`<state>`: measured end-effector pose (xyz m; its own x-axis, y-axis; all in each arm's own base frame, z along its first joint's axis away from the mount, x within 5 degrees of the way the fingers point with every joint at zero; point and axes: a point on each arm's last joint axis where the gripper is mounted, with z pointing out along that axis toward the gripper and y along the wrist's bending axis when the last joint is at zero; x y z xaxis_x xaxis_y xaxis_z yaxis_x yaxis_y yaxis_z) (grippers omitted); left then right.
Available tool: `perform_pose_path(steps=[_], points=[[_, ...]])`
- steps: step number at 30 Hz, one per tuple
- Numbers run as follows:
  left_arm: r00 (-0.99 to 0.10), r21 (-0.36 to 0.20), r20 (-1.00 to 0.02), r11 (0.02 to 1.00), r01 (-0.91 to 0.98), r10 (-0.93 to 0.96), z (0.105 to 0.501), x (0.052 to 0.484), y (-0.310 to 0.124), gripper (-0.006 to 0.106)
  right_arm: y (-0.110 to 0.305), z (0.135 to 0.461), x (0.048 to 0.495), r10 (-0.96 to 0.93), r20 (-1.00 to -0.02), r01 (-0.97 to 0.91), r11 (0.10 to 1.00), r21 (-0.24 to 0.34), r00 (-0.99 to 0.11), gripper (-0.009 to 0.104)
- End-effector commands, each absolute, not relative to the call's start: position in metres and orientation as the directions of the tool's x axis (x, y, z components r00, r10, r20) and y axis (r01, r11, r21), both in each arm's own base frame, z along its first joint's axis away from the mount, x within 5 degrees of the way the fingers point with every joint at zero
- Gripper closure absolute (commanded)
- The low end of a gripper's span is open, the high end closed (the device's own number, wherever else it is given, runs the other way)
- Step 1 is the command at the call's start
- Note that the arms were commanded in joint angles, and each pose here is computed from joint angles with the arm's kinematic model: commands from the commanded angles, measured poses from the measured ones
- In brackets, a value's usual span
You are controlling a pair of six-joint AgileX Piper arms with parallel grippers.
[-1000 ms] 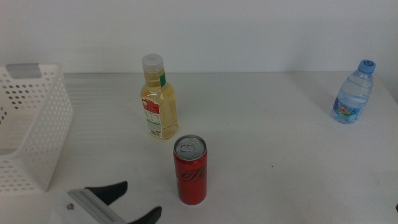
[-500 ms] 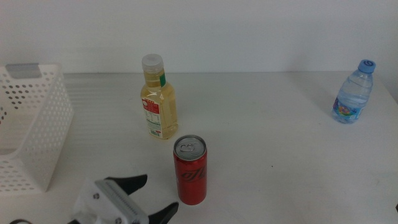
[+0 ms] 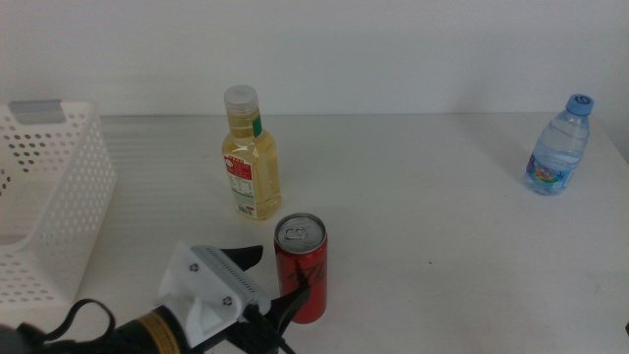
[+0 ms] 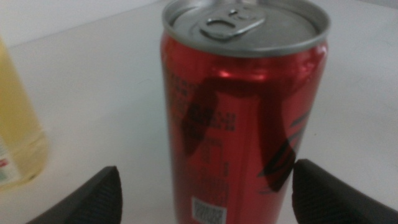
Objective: Use arms to grab the bottles and put them into the dustbin to the left of the table.
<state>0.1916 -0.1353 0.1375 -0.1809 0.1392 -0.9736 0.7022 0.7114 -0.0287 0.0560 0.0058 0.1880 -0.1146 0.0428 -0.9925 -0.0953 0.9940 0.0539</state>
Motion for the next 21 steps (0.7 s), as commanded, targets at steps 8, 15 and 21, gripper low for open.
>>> perform_pose_path(steps=[8, 15, 21], points=[[-0.055, -0.065, -0.998, 0.667, 0.743, -0.037, 0.157, 0.218, -0.157, 0.01, 0.005, 0.199, 0.054, 0.036, -0.999, -0.095, 0.995, 0.036, -0.002, 0.023], [-0.058, -0.07, -0.998, 0.643, 0.762, -0.039, 0.152, 0.231, -0.168, 0.01, 0.005, 0.199, 0.054, 0.036, -0.999, -0.095, 0.995, 0.036, -0.002, 0.023], [-0.051, -0.075, -0.997, 0.636, 0.768, -0.056, 0.15, 0.245, -0.177, 0.01, 0.005, 0.199, 0.054, 0.036, -0.999, -0.095, 0.995, 0.036, -0.002, 0.023]])
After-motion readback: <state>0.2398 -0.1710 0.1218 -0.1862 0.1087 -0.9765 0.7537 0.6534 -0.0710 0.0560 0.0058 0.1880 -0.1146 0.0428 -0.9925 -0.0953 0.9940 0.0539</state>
